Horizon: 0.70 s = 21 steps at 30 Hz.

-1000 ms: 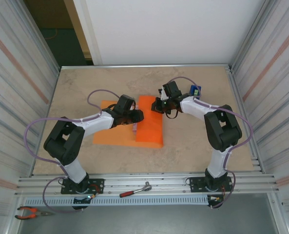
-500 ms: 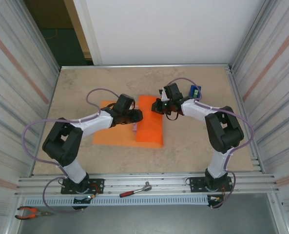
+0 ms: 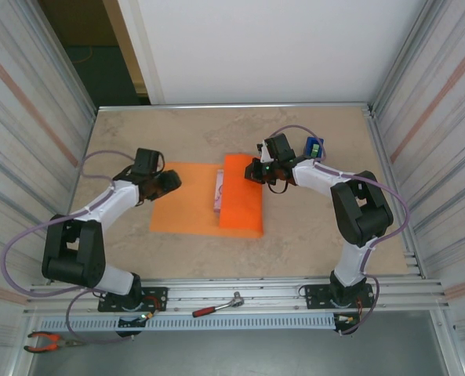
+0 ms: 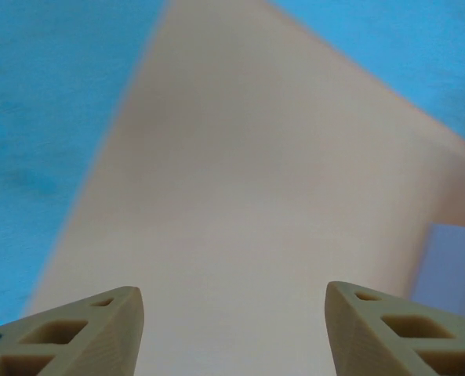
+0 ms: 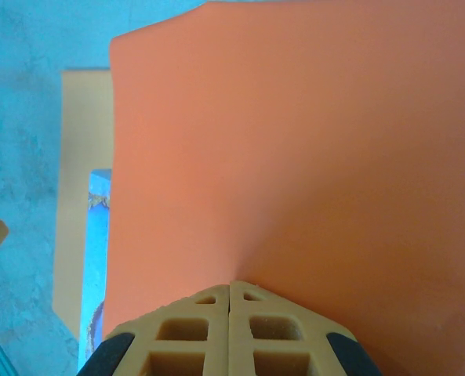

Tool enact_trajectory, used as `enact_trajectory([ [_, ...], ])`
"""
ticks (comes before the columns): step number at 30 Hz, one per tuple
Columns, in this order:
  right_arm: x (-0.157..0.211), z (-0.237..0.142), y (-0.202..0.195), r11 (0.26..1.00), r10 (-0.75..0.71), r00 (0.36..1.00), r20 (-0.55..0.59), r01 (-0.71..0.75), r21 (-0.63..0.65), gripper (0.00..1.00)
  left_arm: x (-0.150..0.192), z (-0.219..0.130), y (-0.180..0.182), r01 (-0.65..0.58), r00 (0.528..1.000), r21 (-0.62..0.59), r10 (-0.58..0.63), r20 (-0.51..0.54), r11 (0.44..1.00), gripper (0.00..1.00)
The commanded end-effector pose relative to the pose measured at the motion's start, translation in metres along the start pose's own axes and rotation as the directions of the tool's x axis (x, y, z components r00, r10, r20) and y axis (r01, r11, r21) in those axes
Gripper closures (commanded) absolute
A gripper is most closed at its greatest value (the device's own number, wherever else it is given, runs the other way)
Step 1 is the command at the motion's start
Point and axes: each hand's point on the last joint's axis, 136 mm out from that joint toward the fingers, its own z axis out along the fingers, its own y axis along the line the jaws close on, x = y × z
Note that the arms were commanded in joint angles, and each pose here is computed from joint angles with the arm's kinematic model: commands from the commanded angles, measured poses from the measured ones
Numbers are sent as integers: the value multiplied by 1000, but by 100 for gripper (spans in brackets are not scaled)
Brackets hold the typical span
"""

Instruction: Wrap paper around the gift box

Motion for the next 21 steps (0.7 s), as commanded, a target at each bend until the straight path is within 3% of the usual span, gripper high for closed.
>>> enact_trajectory([
  [1, 24, 5, -44, 989, 65, 996, -66, -55, 138, 100, 12, 0, 32, 21, 999, -76, -24, -40, 997, 36],
  [14, 25, 7, -42, 990, 66, 995, -74, -57, 129, 100, 39, 26, 66, 53, 991, -185, -75, -115, 981, 30],
  [21, 24, 7, -41, 991, 69, 995, -77, -59, 123, 100, 45, 30, 41, 20, 991, -61, -28, -128, 998, 31],
])
